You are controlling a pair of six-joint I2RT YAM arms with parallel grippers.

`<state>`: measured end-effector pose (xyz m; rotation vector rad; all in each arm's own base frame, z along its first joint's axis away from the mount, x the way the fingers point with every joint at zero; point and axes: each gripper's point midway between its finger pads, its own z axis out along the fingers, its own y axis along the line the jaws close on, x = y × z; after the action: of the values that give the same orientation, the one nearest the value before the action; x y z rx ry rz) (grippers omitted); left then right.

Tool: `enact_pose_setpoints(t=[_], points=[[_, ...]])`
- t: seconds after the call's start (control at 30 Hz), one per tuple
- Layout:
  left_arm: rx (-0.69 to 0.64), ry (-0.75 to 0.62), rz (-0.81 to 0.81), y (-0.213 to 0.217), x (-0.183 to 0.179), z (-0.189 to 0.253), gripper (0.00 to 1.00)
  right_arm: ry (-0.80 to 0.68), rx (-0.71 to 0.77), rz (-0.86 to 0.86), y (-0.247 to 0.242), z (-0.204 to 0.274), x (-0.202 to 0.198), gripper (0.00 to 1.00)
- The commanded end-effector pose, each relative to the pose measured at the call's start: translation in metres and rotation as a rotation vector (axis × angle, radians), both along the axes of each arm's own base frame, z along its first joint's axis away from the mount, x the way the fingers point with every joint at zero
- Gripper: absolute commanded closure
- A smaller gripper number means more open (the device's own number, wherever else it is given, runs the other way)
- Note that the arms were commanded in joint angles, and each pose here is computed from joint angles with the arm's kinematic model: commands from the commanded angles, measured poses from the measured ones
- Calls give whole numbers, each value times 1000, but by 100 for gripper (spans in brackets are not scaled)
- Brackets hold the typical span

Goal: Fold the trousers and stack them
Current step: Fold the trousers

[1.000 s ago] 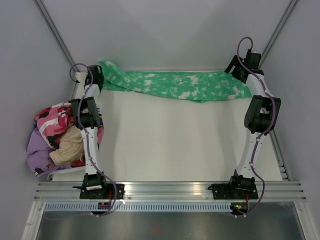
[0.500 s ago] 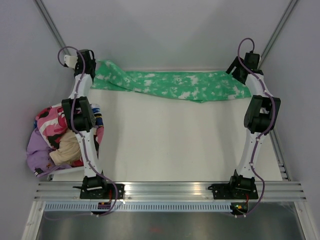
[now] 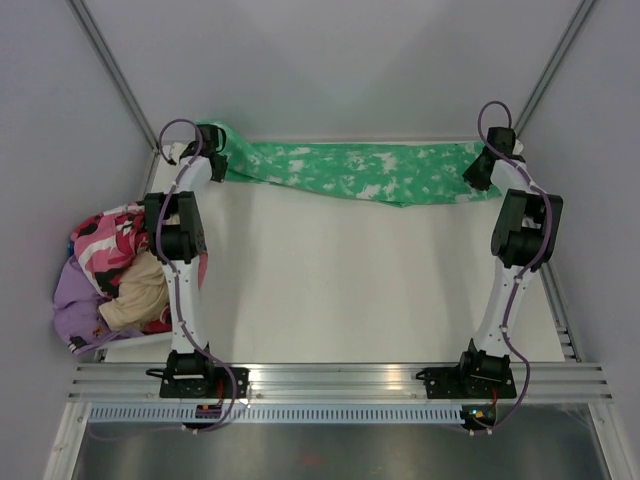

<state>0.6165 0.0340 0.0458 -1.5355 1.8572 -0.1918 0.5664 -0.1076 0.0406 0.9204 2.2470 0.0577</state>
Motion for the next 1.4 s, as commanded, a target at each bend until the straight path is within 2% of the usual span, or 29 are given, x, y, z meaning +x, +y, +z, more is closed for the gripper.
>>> enact_pose_setpoints(t=[0.0, 0.13, 0.23, 0.4, 0.5, 0.67, 0.8, 0.87, 0.93, 1.2, 1.37], points=[[-20, -61, 121, 22, 8, 22, 98, 78, -46, -45, -11, -8, -6, 68], [-63, -25, 173, 23, 4, -1, 98, 195, -72, -111, -20, -26, -34, 84], [-62, -40, 174, 26, 8, -5, 98, 206, -61, -132, -25, -29, -52, 90], [-91, -90, 173, 36, 18, -17, 98, 176, -13, -126, -21, -25, -58, 92], [-169, -83, 174, 31, 21, -32, 98, 181, 18, -116, -15, -29, -58, 93], [-147, 67, 149, 26, 3, -39, 98, 212, 23, -125, -13, -28, -68, 96], [-83, 233, 146, 32, -38, -43, 98, 278, 8, -152, -12, -31, -100, 100], [-45, 278, 158, 38, -53, -36, 98, 271, 2, -171, -11, -22, -112, 100], [-1, 333, 184, 46, -71, -33, 98, 312, 1, -188, -8, -33, -136, 100], [31, 480, 274, 55, -125, -20, 98, 406, -55, -245, -10, -36, -193, 100], [75, 638, 376, 59, -185, -10, 98, 464, -92, -342, -27, -32, -231, 100]])
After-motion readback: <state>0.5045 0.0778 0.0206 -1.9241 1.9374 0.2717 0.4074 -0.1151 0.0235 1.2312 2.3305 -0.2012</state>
